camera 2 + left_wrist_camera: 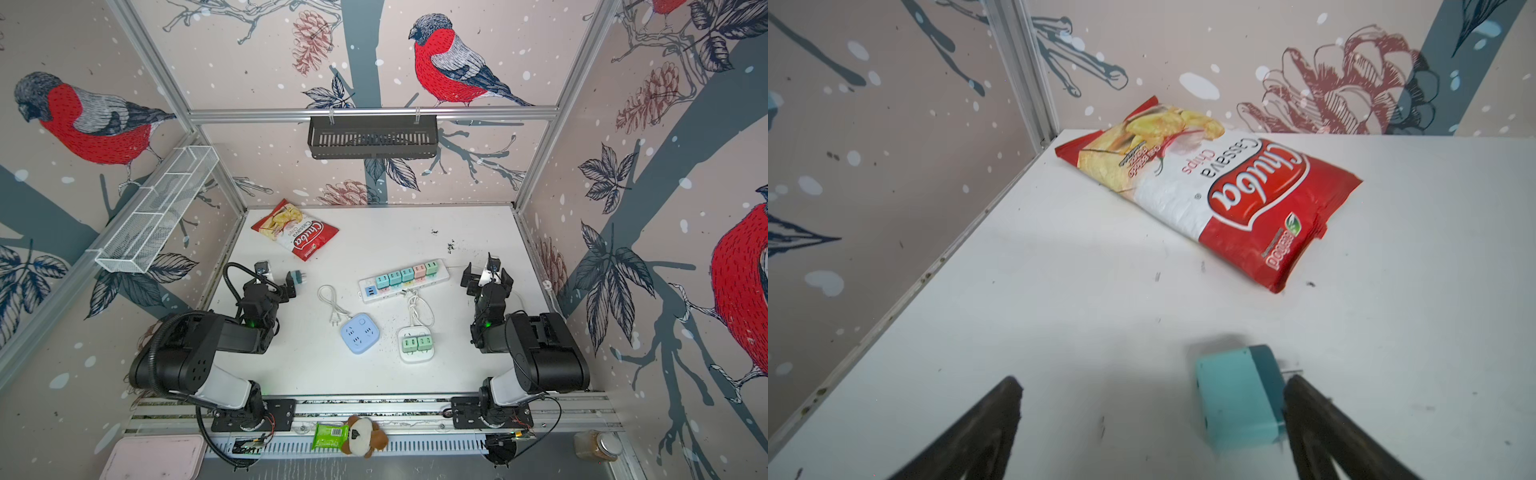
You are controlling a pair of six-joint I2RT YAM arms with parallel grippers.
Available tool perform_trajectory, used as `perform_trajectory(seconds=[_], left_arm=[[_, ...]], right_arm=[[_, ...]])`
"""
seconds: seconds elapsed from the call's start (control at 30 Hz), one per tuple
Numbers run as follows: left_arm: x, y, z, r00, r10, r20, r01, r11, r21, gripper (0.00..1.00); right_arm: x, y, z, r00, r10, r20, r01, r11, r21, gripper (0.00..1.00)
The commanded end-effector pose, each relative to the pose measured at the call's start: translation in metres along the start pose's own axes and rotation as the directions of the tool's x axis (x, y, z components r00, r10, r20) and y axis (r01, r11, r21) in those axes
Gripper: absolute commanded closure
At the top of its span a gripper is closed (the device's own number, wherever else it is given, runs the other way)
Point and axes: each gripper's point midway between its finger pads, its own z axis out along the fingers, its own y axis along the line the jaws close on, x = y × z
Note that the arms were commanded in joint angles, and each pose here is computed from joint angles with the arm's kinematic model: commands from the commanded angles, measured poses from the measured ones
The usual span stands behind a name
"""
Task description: Insert the plug
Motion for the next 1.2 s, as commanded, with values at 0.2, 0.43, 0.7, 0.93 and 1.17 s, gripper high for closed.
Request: perform_trajectory(seconds=[0.2, 0.43, 0.7, 0.93, 1.17], left_arm=[[-0.0202, -0.0037, 0.0013, 0.998, -0.023, 0.062, 0.021, 0.999, 0.025, 0.02], [-0.0204, -0.004, 0.0003, 0.998, -0.021, 0.064, 0.019, 0.999, 0.027, 0.02], [-0.0206, -0.0046, -0.0004, 0.998, -0.021, 0.065, 0.019, 0.999, 0.032, 0.02], [-0.0206, -0.0046, -0.0004, 0.998, -0.02, 0.065, 0.018, 0.999, 0.032, 0.02], [-0.0201, -0.0034, 0.0008, 0.998, -0.022, 0.062, 0.02, 1.0, 0.024, 0.02]], right_arm=[[-0.0016, 0.0035, 0.0008, 1.0, 0.011, 0.002, -0.011, 1.0, -0.019, 0.0], [-0.0015, 0.0035, 0.0012, 1.0, 0.011, 0.001, -0.011, 1.0, -0.019, 0.0], [-0.0016, 0.0039, 0.0011, 1.0, 0.01, 0.001, -0.01, 1.0, -0.021, 0.0], [-0.0017, 0.0039, 0.0011, 1.0, 0.011, 0.001, -0.011, 1.0, -0.021, 0.0], [-0.0013, 0.004, 0.0015, 1.0, 0.011, -0.001, -0.011, 1.0, -0.021, 0.0]])
